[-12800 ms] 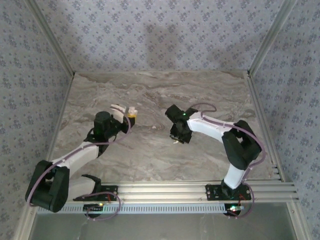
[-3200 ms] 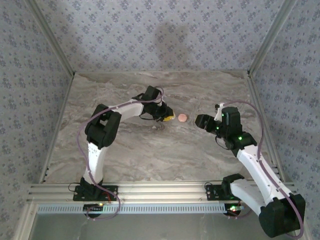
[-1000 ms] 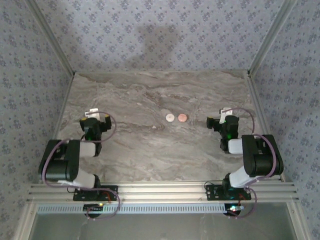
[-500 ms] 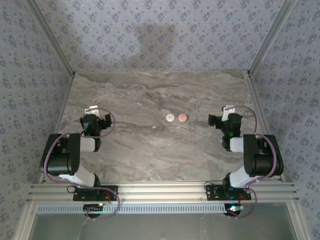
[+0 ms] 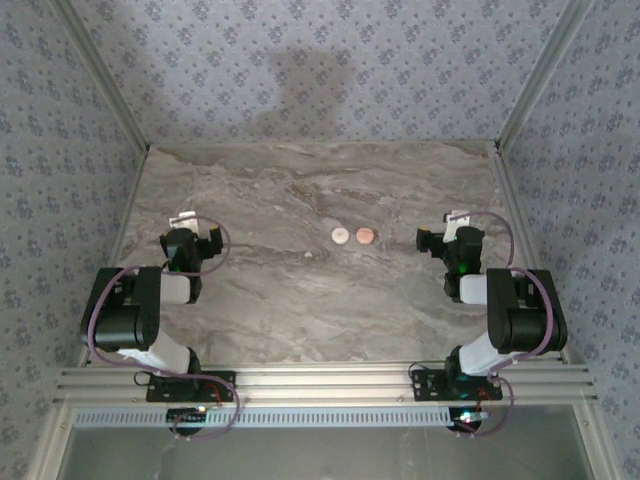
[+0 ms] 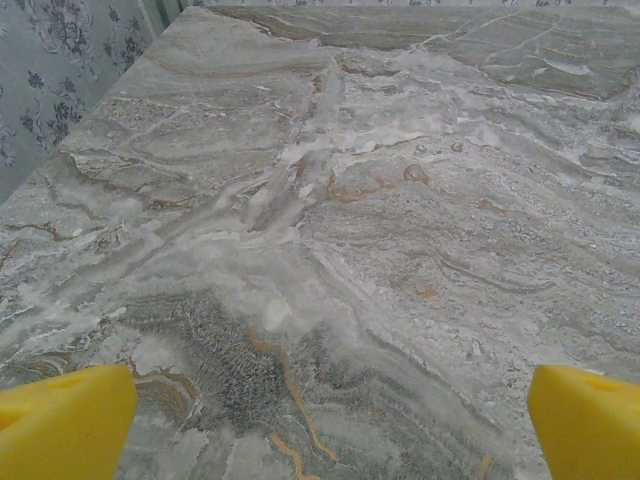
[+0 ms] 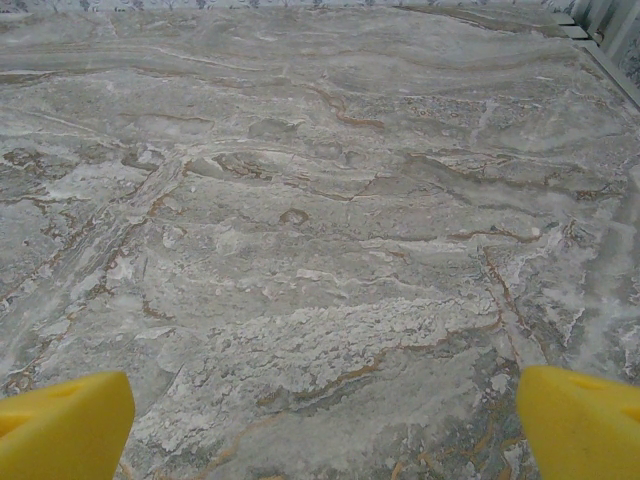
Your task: Insert wireless bluetooth earbuds into charging case
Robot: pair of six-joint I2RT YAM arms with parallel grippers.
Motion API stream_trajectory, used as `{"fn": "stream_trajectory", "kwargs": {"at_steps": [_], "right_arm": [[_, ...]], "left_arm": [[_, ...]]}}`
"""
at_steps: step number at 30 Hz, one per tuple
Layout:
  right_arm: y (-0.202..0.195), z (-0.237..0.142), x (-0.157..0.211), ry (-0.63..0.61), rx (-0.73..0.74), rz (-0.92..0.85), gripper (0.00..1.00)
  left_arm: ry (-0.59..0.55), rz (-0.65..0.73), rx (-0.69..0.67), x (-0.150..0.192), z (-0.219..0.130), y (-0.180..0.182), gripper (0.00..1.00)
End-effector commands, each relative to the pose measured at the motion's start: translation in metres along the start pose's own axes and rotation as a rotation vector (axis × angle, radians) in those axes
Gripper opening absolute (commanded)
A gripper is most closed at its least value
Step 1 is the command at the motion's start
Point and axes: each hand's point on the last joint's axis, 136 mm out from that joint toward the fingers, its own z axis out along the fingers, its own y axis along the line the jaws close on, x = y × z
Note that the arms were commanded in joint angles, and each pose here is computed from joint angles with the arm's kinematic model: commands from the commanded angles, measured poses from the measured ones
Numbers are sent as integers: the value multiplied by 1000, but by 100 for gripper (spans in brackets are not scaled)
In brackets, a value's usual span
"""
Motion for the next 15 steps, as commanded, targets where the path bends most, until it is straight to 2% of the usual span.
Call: {"fn": "stream_trajectory", "kwargs": {"at_steps": [1, 15], "right_arm": [[1, 2, -7, -15, -5, 3, 100], [0, 2, -7, -14, -3, 3, 100]], "left_arm": [[-39, -20, 13, -15, 0, -2, 100], [-40, -22, 11, -15, 0, -1, 100]]}}
